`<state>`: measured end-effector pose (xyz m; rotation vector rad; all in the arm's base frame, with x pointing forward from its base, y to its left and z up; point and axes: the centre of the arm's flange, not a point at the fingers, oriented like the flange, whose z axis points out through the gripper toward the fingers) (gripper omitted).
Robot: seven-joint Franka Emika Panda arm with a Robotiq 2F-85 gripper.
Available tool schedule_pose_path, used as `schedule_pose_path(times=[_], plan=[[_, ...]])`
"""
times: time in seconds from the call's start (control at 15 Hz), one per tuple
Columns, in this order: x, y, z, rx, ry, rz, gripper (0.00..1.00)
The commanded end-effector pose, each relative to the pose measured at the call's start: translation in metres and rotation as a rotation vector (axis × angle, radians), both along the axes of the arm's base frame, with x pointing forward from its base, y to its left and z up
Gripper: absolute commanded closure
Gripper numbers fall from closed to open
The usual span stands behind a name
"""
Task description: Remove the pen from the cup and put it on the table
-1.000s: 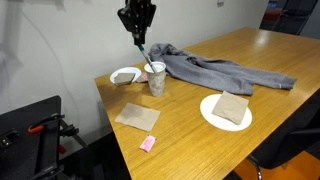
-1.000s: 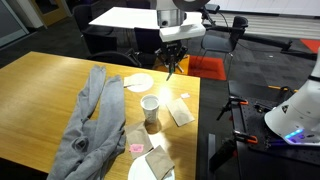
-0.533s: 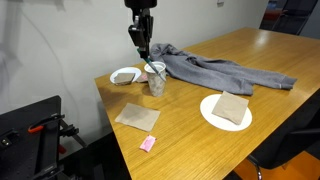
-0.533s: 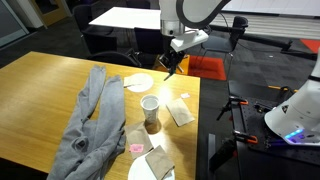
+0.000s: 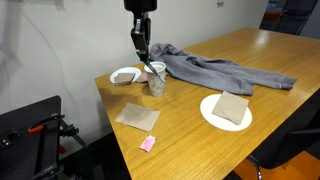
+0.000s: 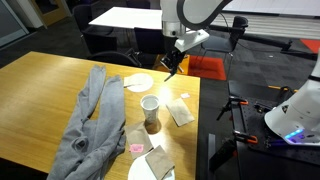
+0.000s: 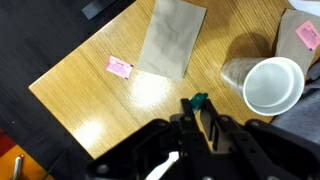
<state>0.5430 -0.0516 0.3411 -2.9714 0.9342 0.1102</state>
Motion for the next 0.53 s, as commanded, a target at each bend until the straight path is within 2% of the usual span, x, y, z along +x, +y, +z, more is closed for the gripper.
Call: schedule_pose_path(times=[0.0,0.07,0.13,0.47], plan=[[0.000,0.000,0.000,0.000,0.000,0.000,0.85],[0.000,0.000,0.000,0.000,0.000,0.000,0.85],[0.000,0.000,0.000,0.000,0.000,0.000,0.96],[0.003,-0.027,0.007,0.026,0.015,0.103,0.96]])
